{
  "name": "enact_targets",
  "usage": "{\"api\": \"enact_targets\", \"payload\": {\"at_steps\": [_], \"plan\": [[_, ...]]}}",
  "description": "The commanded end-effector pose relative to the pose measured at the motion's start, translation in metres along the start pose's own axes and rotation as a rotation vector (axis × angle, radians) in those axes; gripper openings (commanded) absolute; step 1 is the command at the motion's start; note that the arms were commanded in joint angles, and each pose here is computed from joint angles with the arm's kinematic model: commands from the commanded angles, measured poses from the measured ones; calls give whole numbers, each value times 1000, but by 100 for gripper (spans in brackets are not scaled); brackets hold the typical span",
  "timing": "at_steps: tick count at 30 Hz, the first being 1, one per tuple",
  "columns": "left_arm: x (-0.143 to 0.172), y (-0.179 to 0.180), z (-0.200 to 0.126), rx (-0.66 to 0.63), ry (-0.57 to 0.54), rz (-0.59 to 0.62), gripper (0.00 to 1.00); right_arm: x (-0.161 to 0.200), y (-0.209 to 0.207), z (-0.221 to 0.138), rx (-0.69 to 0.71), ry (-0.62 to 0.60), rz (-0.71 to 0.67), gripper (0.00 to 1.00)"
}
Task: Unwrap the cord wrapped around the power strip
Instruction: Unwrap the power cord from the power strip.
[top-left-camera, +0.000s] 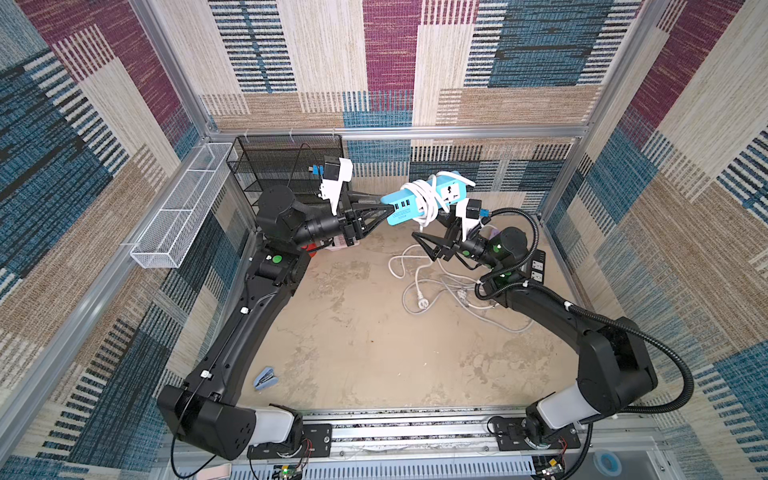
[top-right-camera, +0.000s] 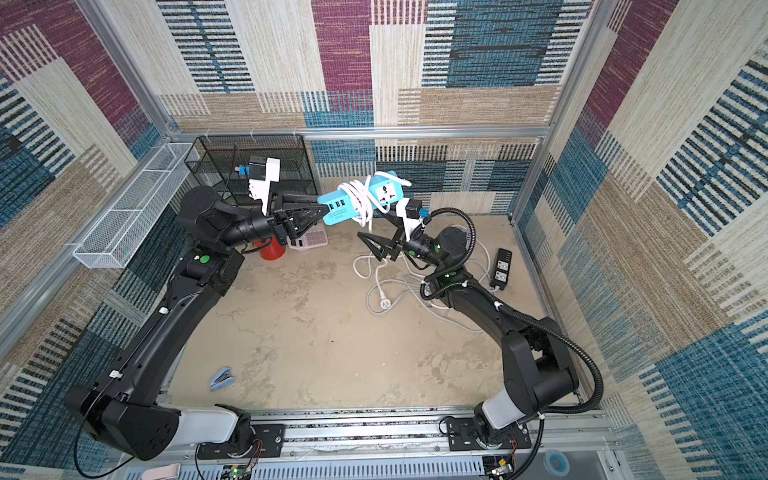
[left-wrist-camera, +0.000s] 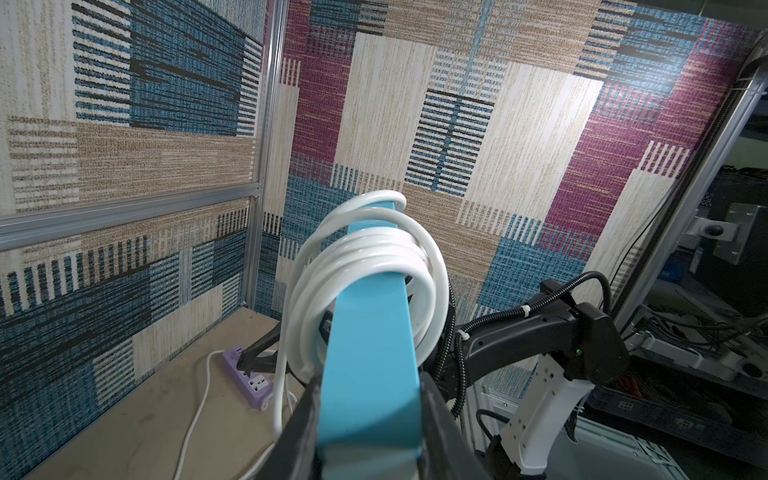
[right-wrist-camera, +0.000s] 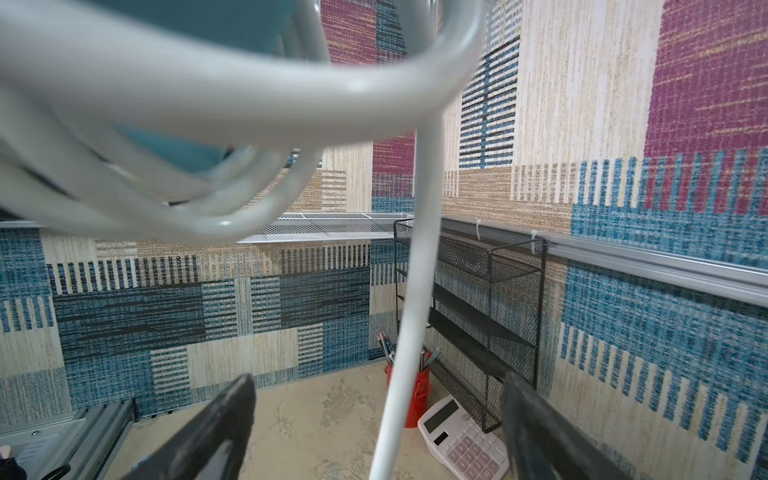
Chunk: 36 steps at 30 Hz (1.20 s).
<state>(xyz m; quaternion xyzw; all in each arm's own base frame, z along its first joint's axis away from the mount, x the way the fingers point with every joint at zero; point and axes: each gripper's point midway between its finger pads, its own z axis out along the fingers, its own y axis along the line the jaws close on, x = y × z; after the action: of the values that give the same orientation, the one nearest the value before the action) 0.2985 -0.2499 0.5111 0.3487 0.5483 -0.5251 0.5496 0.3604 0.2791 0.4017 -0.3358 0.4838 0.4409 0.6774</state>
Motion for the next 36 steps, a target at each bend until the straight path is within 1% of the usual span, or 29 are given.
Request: {"api": "enact_targets", "payload": {"at_steps": [1,2,3,5,8,9,10,15,23,27,32,36], "plan": [[-15,-12,-1,38,-48,71,0,-7,4,4,-23,-35,7,82],[-16,-13,-1,43,-50,72,0,-5,3,4,-24,-34,14,78],[-16,-14,-1,48,-51,75,0,-6,2,5,-24,-41,16,72],[-17,-16,-2,53,-56,77,0,-3,1,5,-23,-45,27,55],[-17,-18,-2,63,-59,79,0,-3,0,6,-22,-49,35,25],[-17,-19,-3,66,-59,81,0,-3,0,6,-16,-50,36,10],[-16,-18,-3,66,-57,79,0,-4,-2,5,-3,-50,34,0],[-11,-22,-5,74,-42,85,0,-11,-10,-1,55,-28,-15,0],[11,-17,0,127,21,37,0,-40,-36,-11,135,16,-119,0],[27,-9,2,127,71,22,0,-58,-49,-18,174,20,-173,0],[49,14,5,57,136,13,0,-81,-57,-28,227,30,-247,0],[58,28,3,-8,162,27,0,-92,-57,-40,275,50,-295,0]]}}
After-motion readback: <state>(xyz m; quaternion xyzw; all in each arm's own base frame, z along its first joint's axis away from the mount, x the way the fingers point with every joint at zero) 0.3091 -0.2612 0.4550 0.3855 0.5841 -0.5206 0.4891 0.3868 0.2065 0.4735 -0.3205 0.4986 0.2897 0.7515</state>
